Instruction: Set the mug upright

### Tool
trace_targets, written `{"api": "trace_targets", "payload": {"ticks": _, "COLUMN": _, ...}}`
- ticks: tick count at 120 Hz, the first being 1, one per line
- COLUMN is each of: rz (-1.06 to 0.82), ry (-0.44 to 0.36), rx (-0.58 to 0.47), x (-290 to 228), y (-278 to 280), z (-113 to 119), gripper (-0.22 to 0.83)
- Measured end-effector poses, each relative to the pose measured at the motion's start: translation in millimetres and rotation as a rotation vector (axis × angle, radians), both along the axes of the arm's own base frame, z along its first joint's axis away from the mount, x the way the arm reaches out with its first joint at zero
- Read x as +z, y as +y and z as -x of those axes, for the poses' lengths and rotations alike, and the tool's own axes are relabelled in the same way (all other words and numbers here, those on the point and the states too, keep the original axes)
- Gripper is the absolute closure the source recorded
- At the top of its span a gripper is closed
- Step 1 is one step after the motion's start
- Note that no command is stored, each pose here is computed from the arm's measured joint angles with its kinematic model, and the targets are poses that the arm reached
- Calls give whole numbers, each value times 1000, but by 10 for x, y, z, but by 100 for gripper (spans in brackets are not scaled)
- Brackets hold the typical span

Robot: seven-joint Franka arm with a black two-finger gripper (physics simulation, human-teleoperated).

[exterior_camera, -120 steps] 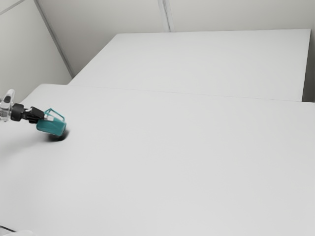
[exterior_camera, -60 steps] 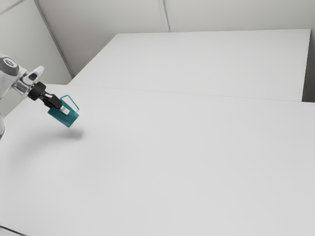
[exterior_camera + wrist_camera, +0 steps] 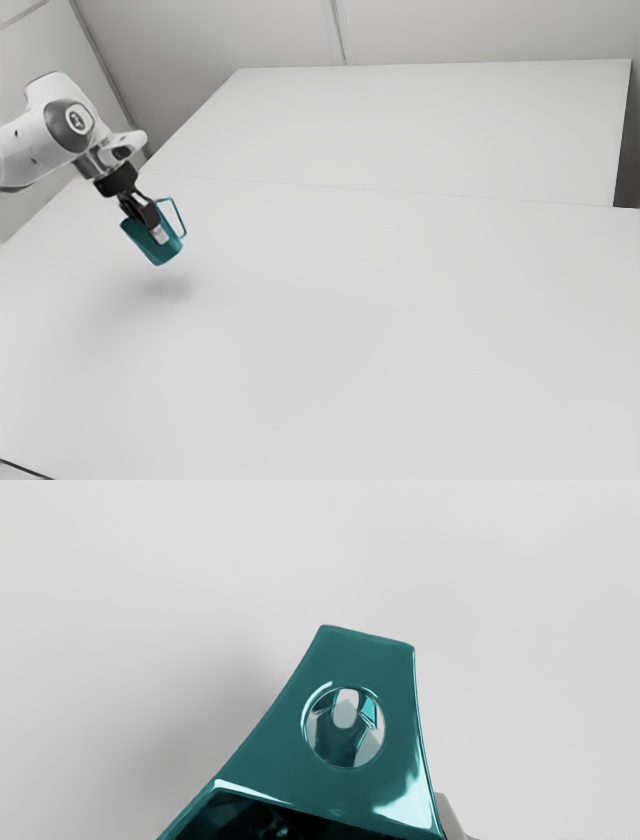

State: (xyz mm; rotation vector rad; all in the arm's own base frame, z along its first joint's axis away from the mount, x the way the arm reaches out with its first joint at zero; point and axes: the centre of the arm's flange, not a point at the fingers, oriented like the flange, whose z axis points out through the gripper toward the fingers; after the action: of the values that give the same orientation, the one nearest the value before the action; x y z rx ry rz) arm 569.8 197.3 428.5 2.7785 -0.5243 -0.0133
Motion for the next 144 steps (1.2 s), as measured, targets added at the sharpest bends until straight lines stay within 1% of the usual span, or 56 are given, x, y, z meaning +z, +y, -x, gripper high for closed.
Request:
{"api": "trace_targets", "payload": {"ticks": 31, "rz": -136, "ry": 30, "rx": -12, "x": 82, "y": -437, "z": 126, "gripper": 78}}
{"api": "trace_targets", "payload": {"ticks": 51, "rz": -202, "ry": 59, "rx": -10, "x": 64, "y": -706, "z": 187, "gripper": 78}}
{"api": "trace_targets", "payload": {"ticks": 65, "rz": -244, "ry": 65, "rx": -6, "x": 92, "y": -907, "z": 204, "gripper": 78}}
{"api": "trace_targets", "payload": {"ticks": 99, "rz": -311, "ry": 89, "rx": 26, "x": -115, "y": -1268, "z": 365, "gripper": 78}}
{"api": "trace_targets", "payload": {"ticks": 125, "rz": -382, "ry": 83, "rx": 56, "x": -221, "y": -1494, "z": 379, "gripper": 78}}
{"api": "trace_targets", "payload": {"ticks": 144, "rz": -416, "ry": 84, "rx": 76, "x": -392, "y": -1681, "z": 424, "gripper": 78}}
